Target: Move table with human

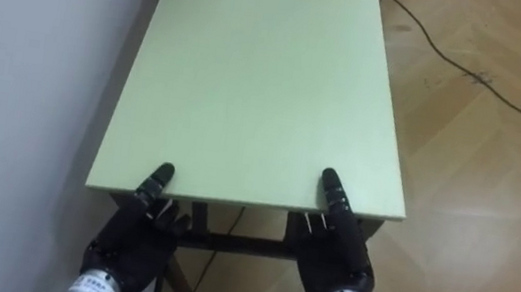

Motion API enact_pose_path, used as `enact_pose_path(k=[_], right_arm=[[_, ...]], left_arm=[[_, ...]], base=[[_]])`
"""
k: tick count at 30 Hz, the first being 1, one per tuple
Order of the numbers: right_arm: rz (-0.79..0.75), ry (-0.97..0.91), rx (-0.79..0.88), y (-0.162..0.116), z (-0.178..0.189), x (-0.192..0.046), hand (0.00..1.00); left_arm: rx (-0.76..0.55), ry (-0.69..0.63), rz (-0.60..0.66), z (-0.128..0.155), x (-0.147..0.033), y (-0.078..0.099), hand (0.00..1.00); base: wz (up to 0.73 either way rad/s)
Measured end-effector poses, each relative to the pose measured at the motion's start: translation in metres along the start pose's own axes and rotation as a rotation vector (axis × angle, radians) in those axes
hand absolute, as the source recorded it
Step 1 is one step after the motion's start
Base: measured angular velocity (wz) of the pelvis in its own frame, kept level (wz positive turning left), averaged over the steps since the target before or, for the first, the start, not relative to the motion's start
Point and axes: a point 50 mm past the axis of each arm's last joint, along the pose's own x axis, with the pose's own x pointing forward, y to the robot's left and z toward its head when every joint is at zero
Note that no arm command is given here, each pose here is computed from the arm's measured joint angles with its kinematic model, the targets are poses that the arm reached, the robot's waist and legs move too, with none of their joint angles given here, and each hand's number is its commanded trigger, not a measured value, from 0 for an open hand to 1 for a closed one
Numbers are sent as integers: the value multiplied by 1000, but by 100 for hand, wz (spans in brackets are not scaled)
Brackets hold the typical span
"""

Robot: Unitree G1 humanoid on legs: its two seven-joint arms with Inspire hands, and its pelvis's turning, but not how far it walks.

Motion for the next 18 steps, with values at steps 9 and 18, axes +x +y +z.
enact_pose_path(k=[9, 18], right_arm=[[-66, 33, 12, -26, -9, -3, 100], [-87, 85, -5, -41, -19, -1, 100]], left_arm=[[59, 36, 68, -4, -1, 21, 100], [87, 46, 104, -7, -3, 48, 93]], base=[[2], [-14]])
